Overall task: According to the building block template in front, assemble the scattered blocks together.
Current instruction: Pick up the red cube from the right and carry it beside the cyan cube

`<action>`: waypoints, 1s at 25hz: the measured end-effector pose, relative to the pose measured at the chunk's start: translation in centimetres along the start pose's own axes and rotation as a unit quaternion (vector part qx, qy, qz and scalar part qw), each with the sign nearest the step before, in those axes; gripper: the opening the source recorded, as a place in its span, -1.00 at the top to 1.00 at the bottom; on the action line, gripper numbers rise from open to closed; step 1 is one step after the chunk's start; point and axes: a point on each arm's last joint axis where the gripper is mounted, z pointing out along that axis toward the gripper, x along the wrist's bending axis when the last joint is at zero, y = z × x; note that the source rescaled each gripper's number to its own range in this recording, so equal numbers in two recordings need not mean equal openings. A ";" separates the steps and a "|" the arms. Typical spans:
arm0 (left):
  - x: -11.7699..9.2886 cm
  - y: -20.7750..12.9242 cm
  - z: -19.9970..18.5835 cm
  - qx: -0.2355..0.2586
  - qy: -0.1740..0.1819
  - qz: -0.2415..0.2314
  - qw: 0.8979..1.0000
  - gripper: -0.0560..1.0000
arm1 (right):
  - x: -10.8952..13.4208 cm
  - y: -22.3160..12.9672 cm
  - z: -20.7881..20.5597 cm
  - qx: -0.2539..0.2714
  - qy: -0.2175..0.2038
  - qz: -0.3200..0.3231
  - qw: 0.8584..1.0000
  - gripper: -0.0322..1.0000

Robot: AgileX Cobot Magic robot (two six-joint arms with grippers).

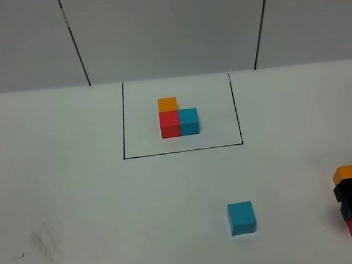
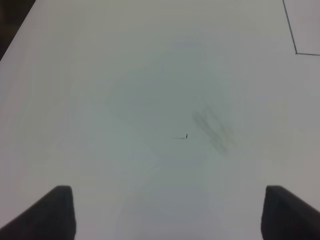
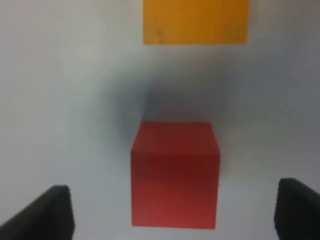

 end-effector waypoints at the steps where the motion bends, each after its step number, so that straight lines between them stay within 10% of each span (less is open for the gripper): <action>1: 0.0 0.0 0.0 0.000 0.000 0.000 1.000 -0.99 | 0.0 -0.2 0.3 0.000 -0.002 0.001 1.000 -0.51; 25: 0.0 0.0 0.0 0.000 0.000 0.000 1.000 -0.99 | -0.2 -0.3 3.2 0.012 -0.003 0.016 1.000 -0.47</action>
